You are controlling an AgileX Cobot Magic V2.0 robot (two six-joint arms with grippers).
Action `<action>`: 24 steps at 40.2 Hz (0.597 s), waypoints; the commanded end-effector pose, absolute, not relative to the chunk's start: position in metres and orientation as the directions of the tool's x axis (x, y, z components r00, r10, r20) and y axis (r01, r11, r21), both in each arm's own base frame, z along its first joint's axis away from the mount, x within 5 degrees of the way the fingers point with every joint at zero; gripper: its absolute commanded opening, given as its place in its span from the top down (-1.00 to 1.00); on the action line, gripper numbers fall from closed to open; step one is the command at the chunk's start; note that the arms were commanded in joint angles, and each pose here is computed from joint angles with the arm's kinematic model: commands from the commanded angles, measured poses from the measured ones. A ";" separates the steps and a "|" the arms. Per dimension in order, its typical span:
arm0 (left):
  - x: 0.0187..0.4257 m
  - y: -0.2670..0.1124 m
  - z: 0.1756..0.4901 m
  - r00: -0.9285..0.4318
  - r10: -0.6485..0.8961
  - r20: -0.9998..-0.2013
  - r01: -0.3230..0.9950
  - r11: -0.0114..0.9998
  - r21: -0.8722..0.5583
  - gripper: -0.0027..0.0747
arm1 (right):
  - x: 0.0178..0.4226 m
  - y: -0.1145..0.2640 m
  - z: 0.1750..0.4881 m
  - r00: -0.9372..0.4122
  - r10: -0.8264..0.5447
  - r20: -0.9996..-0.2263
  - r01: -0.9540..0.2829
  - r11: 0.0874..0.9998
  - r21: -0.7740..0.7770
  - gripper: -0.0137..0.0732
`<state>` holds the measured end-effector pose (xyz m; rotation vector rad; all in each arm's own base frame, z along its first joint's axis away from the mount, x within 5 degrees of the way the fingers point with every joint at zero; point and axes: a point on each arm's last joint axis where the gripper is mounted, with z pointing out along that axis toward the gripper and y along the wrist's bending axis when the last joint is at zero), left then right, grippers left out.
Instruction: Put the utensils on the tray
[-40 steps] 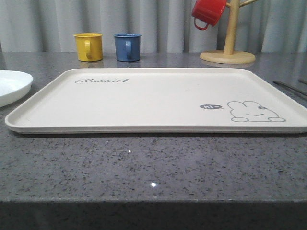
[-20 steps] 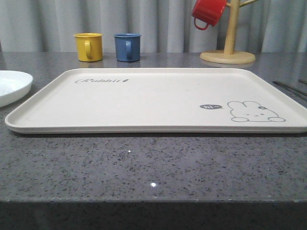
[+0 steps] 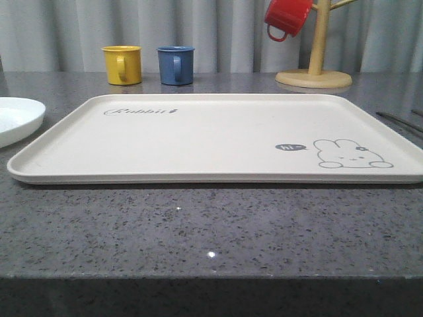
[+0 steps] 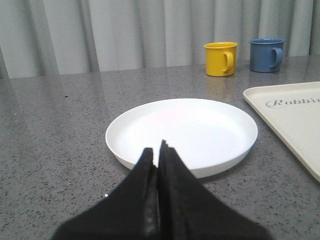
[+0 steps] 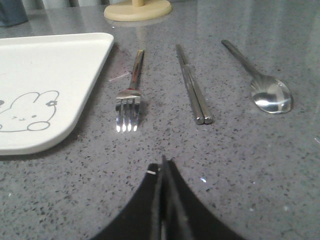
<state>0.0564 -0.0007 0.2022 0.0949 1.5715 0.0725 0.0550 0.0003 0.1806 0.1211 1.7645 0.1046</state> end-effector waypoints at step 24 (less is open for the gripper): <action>0.043 -0.001 0.263 0.411 0.076 -0.908 -0.020 0.997 0.074 0.98 | 0.048 0.000 0.243 0.208 0.154 -0.966 -0.024 0.988 0.152 0.84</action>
